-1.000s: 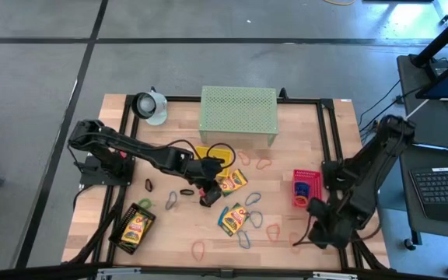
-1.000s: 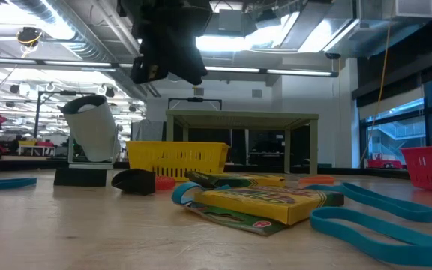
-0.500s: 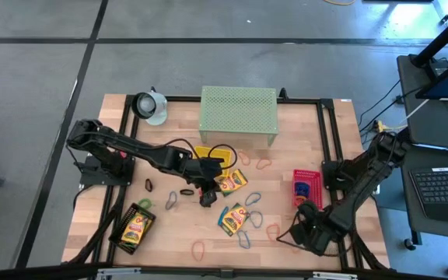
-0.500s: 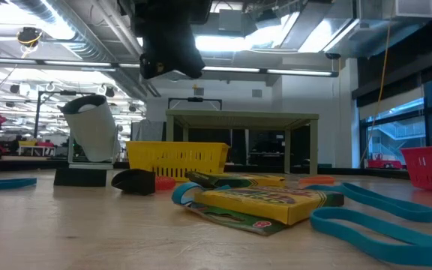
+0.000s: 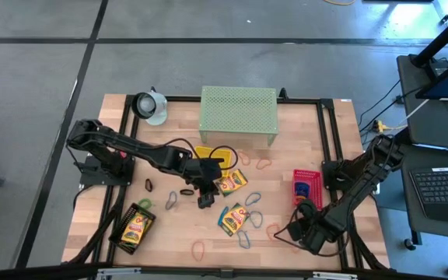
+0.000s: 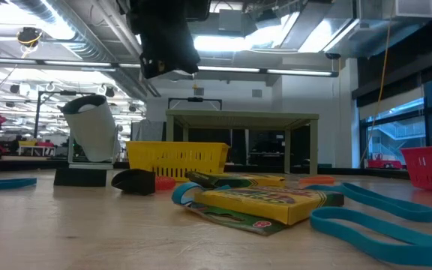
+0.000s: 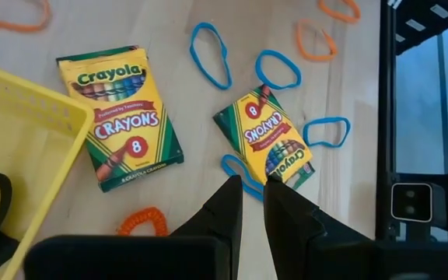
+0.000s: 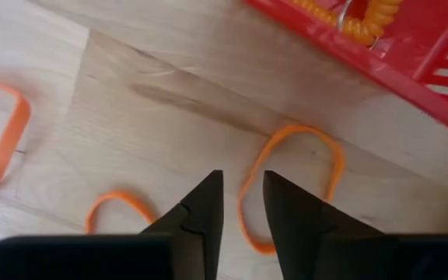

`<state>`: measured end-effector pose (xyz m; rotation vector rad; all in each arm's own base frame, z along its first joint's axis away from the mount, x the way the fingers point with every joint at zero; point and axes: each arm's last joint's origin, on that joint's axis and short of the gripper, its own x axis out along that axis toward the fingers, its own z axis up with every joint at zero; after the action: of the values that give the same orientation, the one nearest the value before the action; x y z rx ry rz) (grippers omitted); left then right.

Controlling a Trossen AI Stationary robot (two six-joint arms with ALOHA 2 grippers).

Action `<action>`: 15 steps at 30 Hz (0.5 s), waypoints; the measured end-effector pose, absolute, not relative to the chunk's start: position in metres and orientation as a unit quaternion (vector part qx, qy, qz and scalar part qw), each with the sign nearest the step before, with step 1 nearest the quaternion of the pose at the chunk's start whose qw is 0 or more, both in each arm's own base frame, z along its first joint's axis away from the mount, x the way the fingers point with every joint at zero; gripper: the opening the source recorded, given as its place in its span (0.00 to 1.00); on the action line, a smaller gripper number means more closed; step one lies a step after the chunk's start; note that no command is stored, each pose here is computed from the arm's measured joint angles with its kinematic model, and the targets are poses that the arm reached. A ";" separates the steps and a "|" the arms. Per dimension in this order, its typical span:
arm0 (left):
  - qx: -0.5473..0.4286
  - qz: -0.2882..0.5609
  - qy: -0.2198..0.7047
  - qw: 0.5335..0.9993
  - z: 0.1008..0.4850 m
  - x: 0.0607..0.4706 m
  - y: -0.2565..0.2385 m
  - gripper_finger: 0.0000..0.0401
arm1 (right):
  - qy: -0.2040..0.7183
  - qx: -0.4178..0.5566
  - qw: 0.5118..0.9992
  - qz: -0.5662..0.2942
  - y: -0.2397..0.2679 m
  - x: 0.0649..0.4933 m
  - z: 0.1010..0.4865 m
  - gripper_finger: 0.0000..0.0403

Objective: Pick & Place Office Desk Supplies
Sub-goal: Put the orange rubber band into the yellow bin

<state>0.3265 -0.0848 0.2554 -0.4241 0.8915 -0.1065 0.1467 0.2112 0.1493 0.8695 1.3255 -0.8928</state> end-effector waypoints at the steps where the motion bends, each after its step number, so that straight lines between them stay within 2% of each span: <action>1: -0.204 -0.052 0.428 0.879 0.255 0.326 -0.085 0.12 | 0.575 0.376 0.614 -0.388 0.211 0.146 0.149 0.23; 15: -0.205 -0.053 0.428 0.878 0.256 0.326 -0.085 0.12 | 0.587 0.364 0.603 -0.398 0.214 0.147 0.139 0.29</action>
<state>0.3264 -0.0849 0.2556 -0.4285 0.8930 -0.1113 0.1468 0.2141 0.1386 0.8434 1.3593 -0.9224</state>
